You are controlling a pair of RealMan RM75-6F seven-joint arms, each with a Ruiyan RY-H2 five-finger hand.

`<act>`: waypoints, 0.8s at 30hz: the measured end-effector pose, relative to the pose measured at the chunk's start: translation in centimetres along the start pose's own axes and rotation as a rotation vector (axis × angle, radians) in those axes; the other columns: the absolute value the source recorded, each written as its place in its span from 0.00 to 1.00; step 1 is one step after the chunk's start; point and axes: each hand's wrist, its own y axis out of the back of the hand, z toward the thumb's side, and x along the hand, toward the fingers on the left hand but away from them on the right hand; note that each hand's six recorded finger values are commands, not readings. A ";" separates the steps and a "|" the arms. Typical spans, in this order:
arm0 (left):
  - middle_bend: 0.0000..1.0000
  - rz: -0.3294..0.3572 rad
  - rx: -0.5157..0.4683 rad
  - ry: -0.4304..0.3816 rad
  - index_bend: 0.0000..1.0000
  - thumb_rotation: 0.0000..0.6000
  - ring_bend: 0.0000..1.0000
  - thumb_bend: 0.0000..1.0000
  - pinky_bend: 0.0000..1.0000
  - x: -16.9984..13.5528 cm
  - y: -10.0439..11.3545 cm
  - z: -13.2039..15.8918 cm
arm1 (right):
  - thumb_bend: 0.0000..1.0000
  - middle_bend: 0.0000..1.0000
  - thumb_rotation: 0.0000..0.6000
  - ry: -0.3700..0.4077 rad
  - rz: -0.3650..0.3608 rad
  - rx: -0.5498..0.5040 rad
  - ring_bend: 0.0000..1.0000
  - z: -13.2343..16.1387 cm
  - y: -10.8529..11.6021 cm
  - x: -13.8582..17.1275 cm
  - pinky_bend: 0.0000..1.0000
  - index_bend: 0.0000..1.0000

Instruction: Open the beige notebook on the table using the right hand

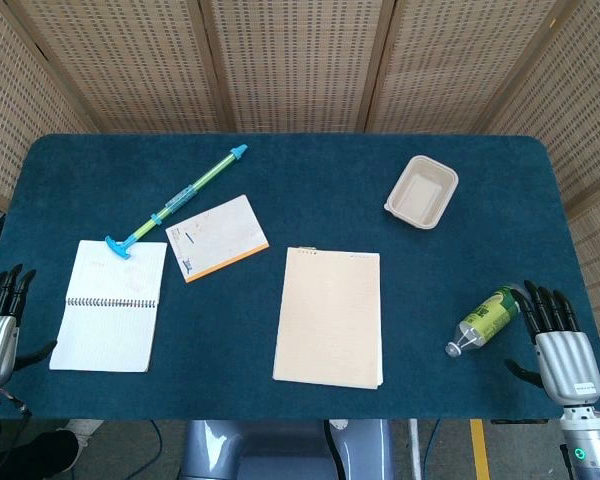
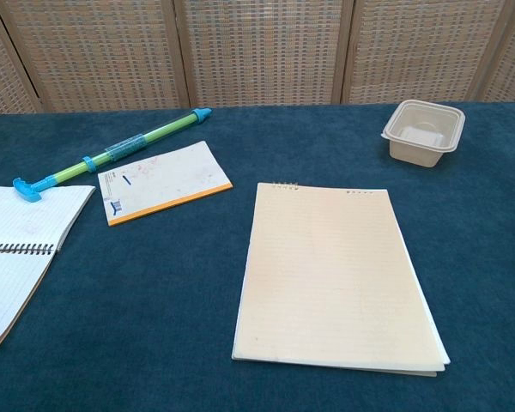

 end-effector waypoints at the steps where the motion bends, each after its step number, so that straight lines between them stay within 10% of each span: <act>1: 0.00 -0.001 -0.002 0.000 0.00 1.00 0.00 0.00 0.00 0.0 0.0 0.0 | 0.17 0.00 1.00 -0.001 0.000 -0.002 0.00 0.0 0.0 0.0 0.00 0.00; 24: 0.00 -0.007 -0.003 -0.002 0.00 1.00 0.00 0.00 0.00 0.0 0.1 -0.1 | 0.17 0.00 1.00 0.068 0.063 -0.034 0.00 2.5 -1.4 0.7 0.00 0.00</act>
